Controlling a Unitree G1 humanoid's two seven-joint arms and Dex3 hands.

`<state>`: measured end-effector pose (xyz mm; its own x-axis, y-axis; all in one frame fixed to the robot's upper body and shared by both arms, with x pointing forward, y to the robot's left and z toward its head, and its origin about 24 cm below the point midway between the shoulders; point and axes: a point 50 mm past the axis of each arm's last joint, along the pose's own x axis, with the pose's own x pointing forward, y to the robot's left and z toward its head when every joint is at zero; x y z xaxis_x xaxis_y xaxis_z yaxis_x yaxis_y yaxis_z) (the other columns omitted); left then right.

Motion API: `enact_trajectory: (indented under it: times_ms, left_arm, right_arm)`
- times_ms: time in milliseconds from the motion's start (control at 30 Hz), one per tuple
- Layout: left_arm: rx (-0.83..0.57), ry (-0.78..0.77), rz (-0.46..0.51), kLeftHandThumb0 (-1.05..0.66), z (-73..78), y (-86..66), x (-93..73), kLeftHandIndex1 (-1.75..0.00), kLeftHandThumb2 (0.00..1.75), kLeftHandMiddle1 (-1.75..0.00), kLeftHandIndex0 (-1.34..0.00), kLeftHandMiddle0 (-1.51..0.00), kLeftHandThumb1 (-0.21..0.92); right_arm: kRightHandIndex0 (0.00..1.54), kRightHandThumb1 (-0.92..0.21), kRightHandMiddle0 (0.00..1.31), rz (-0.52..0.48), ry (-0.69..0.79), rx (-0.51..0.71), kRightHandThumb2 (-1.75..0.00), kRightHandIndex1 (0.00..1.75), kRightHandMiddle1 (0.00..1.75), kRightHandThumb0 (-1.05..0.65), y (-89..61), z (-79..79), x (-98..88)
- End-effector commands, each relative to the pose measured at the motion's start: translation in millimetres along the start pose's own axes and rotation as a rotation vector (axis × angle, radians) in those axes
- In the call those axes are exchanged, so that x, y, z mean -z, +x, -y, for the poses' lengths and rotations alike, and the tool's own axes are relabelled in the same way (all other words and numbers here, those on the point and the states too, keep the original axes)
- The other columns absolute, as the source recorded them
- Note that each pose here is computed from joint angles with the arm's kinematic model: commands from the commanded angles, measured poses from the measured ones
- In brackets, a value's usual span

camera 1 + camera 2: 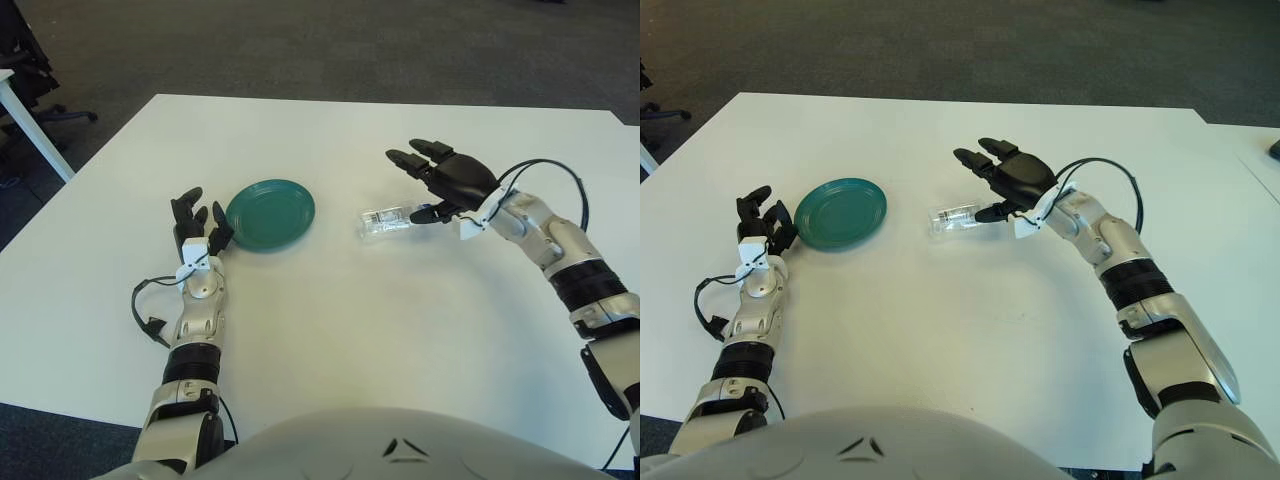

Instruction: Put the bottle into the plate.

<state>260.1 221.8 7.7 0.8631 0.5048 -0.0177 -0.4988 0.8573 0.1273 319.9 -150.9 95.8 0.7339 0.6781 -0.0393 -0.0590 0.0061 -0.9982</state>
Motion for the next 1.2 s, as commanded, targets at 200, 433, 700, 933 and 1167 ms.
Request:
enact_trajectory:
  times_ms: [200, 433, 700, 933, 1167]
  left_arm:
    - [-0.004, 0.01, -0.011, -0.64, -0.2, -6.7, -1.1, -1.01, 0.82, -0.39, -0.01, -0.39, 0.92]
    - [-0.006, 0.007, -0.008, -0.64, 1.1, -12.0, -3.3, -1.02, 0.8, -0.39, -0.02, -0.42, 0.92]
    - [-0.003, -0.002, -0.005, -0.63, 2.6, -16.9, -5.4, -1.02, 0.79, -0.39, -0.03, -0.43, 0.92]
    - [-0.004, -0.011, 0.0, -0.65, 1.9, -21.0, -6.1, -1.02, 0.8, -0.4, -0.04, -0.44, 0.92]
    - [-0.003, -0.018, 0.011, -0.67, 0.5, -25.5, -6.7, -1.02, 0.81, -0.4, -0.05, -0.45, 0.92]
  right_arm:
    - [0.0, -0.92, 0.01, 0.032, 0.012, 0.03, -0.58, 0.0, 0.01, -1.05, 7.0, -4.2, -7.8]
    - [0.01, -0.92, 0.02, 0.069, 0.048, 0.018, -0.58, 0.0, 0.01, -1.05, 11.8, -15.1, -14.3]
    - [0.01, -0.92, 0.02, 0.101, 0.049, 0.003, -0.61, 0.0, 0.02, -1.05, 18.1, -22.5, -22.5]
    - [0.01, -0.92, 0.03, 0.118, 0.058, -0.008, -0.62, 0.0, 0.03, -1.05, 23.1, -30.5, -29.7]
    - [0.02, -0.92, 0.03, 0.136, 0.079, -0.019, -0.62, 0.0, 0.04, -1.05, 24.5, -36.2, -34.9]
